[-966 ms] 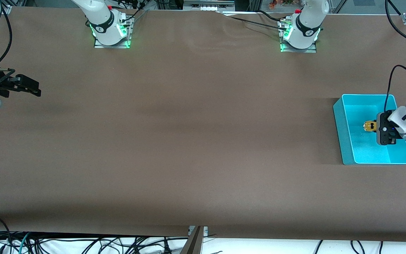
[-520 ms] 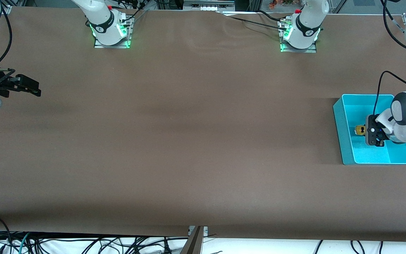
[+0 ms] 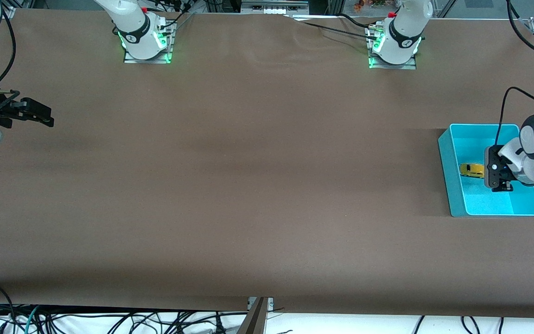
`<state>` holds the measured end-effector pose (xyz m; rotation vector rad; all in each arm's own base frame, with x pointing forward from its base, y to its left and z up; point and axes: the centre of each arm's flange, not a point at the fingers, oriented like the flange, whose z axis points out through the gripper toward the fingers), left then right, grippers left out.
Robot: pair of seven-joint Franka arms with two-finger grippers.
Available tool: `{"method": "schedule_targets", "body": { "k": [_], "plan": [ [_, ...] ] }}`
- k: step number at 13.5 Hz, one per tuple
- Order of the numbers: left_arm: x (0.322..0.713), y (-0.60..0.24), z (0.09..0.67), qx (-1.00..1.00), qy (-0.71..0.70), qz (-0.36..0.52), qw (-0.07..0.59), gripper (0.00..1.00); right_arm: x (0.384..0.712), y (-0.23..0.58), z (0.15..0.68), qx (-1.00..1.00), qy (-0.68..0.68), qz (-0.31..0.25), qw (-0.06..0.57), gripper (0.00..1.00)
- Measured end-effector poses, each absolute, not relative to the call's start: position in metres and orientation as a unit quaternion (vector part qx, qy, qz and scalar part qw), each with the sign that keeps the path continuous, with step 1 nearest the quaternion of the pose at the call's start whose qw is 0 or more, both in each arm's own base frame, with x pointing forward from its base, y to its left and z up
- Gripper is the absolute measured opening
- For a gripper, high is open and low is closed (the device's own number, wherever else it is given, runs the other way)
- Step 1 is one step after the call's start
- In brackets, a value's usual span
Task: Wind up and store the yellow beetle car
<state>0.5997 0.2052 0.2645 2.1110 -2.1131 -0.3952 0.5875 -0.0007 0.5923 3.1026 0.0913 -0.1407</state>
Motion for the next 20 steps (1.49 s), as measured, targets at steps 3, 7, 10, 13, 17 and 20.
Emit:
{"method": "schedule_targets", "body": {
  "k": [3, 7, 10, 13, 17, 20],
  "plan": [
    [0.598, 0.201, 0.306, 0.728, -0.669, -0.138, 0.058, 1.0, 0.588, -0.001, 0.592, 0.998, 0.029, -0.045, 0.017, 1.0],
    [0.605, 0.155, 0.379, 0.765, -0.619, -0.162, 0.068, 1.0, 0.588, -0.001, 0.592, 0.998, 0.029, -0.045, 0.017, 1.0],
    [0.613, 0.1, 0.422, 0.791, -0.579, -0.183, 0.075, 1.0, 0.588, -0.001, 0.592, 0.998, 0.03, -0.045, 0.017, 1.0],
    [0.617, 0.037, 0.469, 0.83, -0.521, -0.19, 0.062, 1.0, 0.588, -0.001, 0.592, 0.998, 0.03, -0.045, 0.017, 1.0],
    [0.613, -0.035, 0.515, 0.896, -0.411, -0.168, 0.02, 1.0, 0.588, -0.001, 0.592, 0.998, 0.03, -0.045, 0.017, 1.0],
    [0.602, -0.072, 0.543, 0.939, -0.311, -0.146, -0.021, 1.0, 0.588, 0.0, 0.592, 0.998, 0.03, -0.045, 0.017, 1.0]
  ]
}}
